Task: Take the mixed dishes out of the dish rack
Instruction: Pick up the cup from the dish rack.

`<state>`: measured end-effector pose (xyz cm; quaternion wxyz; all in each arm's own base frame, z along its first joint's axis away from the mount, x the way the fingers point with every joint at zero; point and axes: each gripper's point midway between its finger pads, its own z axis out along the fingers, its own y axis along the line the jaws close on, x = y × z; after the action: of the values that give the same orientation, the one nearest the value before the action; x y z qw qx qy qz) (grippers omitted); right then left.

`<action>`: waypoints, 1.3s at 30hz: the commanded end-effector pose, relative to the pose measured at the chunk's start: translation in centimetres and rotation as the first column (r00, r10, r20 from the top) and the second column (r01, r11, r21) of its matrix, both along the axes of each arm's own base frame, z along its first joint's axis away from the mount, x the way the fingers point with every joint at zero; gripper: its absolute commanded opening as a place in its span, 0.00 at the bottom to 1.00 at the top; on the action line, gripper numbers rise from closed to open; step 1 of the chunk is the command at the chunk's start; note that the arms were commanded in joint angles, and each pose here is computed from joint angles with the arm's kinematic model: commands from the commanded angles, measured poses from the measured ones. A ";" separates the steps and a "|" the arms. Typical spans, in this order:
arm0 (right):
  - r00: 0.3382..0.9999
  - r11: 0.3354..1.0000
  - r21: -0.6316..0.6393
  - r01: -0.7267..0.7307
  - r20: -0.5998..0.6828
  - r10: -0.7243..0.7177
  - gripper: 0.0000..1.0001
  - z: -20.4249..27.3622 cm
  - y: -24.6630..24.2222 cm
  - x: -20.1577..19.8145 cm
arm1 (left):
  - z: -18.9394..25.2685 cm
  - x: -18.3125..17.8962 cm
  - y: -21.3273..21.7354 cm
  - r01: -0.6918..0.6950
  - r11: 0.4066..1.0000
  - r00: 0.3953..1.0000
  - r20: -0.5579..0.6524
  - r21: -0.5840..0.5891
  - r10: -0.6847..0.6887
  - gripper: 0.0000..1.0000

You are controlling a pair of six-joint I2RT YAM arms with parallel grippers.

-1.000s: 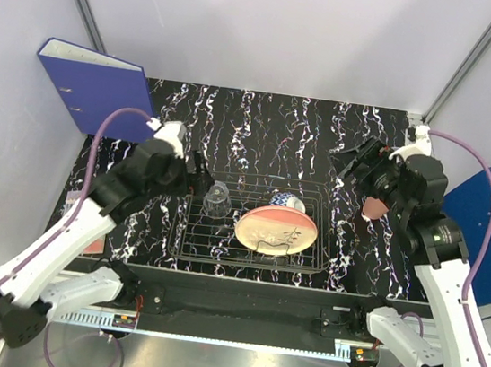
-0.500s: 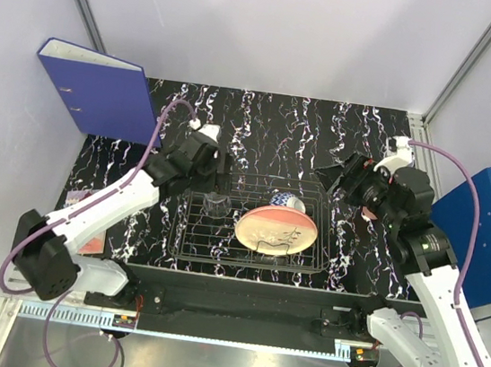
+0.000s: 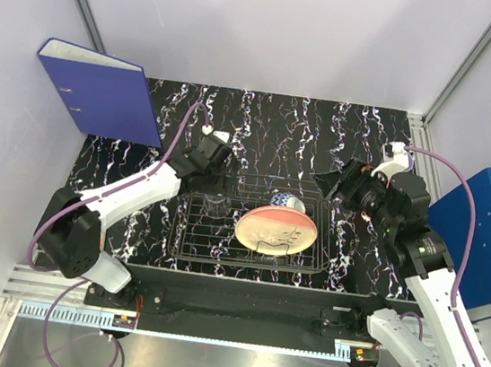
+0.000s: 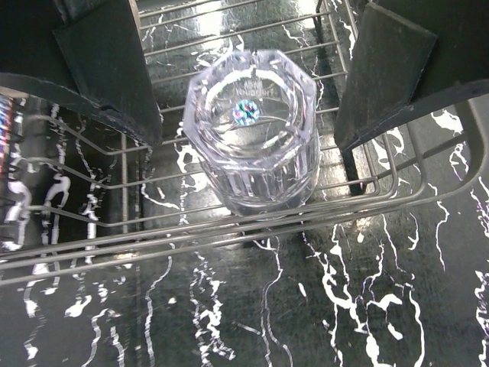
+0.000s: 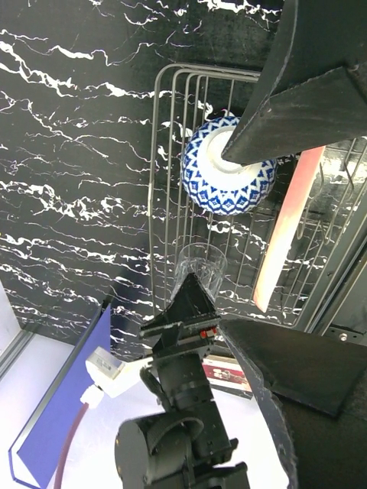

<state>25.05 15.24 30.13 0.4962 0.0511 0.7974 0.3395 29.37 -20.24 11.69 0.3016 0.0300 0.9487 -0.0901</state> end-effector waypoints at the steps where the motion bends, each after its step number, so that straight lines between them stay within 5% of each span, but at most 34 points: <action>1: 0.998 1.000 0.003 -0.020 0.054 0.020 0.90 0.8 0.3 -0.1 | 1.0 2.0 -0.4 -0.036 0.999 0.998 0.053 -0.016 0.037 0.95; 9: 0.999 1.000 0.001 -0.015 0.047 0.015 0.89 0.3 0.1 -0.2 | 0.8 2.0 -0.2 -0.028 1.000 0.998 0.050 -0.007 0.028 0.77; 19: 0.998 1.000 0.005 -0.012 0.059 0.012 0.89 0.8 0.1 -0.3 | 4.8 1.1 0.1 -0.004 0.998 0.993 0.114 -0.062 0.011 0.34; 23: 0.997 1.000 0.009 -0.016 0.078 0.015 0.89 1.7 0.1 -0.3 | 12.4 0.5 -0.4 0.063 0.985 0.970 0.241 -0.162 -0.023 0.19; 26: 0.995 1.000 0.023 -0.020 0.098 0.017 0.89 2.8 0.2 -0.4 | 19.7 -1.0 -1.0 0.174 0.949 0.924 0.376 -0.264 -0.065 0.19; 31: 0.985 0.990 0.125 -0.067 0.168 0.046 0.87 5.0 1.3 -0.4 | 28.4 -4.2 -2.4 0.395 0.834 0.820 0.558 -0.386 -0.130 0.15; 34: 0.942 0.931 0.265 -0.252 0.289 0.173 0.88 7.3 3.7 -2.5 | 29.8 -5.9 -4.7 0.552 0.691 0.759 0.625 -0.466 -0.184 0.11; 35: 0.920 0.899 0.288 -0.329 0.312 0.237 0.89 8.3 4.6 -3.7 | 30.9 -7.8 -5.4 0.622 0.594 0.735 0.643 -0.510 -0.217 0.10; 36: 0.905 0.882 0.290 -0.371 0.326 0.274 0.90 8.9 5.0 -4.2 | 33.0 -8.1 -5.7 0.680 0.527 0.678 0.712 -0.510 -0.185 0.09; 39: 0.848 0.823 0.283 -0.493 0.369 0.381 0.93 10.2 6.1 -6.1 | 34.4 -9.9 -6.5 0.753 0.358 0.634 0.755 -0.552 -0.169 0.02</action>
<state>22.73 19.04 34.61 0.5047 0.0018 0.7085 0.4932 22.77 -23.88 42.19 0.5323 0.1241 0.6950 -0.4671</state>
